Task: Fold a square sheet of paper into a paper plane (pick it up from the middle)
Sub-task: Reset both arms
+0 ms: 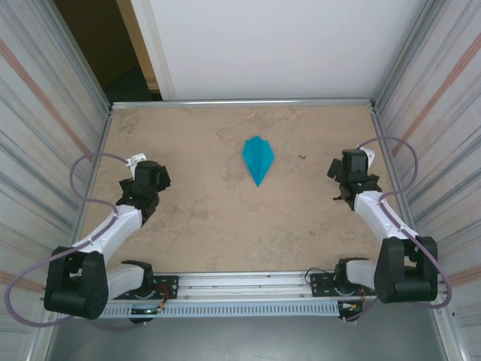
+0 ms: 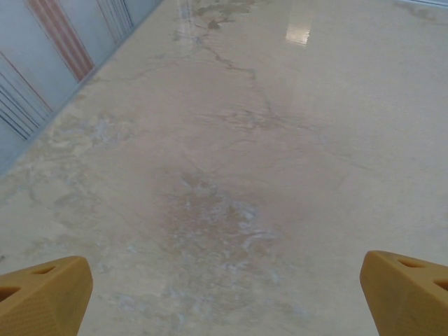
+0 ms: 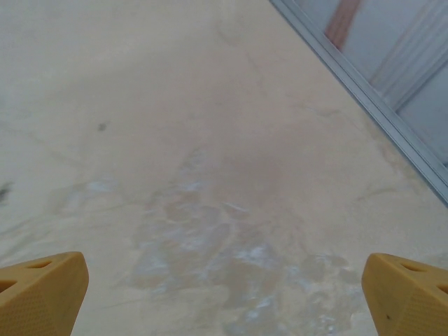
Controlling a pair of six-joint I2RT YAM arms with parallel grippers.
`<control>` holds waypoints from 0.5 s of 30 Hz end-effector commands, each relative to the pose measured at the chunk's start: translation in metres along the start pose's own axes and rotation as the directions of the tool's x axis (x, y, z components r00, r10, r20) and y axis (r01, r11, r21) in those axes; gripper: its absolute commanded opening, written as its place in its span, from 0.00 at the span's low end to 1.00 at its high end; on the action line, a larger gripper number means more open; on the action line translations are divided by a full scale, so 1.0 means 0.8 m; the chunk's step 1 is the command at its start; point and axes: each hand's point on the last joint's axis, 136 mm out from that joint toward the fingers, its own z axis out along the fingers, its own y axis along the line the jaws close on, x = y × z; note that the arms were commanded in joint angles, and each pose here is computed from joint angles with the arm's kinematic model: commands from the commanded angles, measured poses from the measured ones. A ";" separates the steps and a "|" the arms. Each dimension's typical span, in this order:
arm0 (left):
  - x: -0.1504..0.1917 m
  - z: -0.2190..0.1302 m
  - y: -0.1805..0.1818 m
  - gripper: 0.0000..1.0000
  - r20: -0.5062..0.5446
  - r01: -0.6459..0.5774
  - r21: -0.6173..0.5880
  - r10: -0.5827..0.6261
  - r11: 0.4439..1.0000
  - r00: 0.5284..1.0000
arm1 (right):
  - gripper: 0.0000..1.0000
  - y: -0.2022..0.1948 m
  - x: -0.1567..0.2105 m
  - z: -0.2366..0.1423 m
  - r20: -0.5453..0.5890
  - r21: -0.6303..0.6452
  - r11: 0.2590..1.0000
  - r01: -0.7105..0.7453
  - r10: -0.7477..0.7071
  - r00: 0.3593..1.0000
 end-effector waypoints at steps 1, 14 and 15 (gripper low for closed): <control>-0.034 0.009 0.003 0.99 0.146 -0.054 -0.006 0.055 0.999 0.988 | 0.99 -0.002 -0.015 0.013 0.143 -0.018 1.000 0.008 -0.005 0.990; -0.010 0.031 -0.037 0.99 0.254 -0.161 0.331 0.077 0.930 0.964 | 0.99 0.055 -0.002 0.024 0.304 -0.272 0.948 0.164 -0.077 0.950; -0.009 0.034 -0.037 0.99 0.256 -0.161 0.341 0.073 0.926 0.964 | 0.99 0.060 0.000 0.026 0.304 -0.292 0.941 0.169 -0.077 0.950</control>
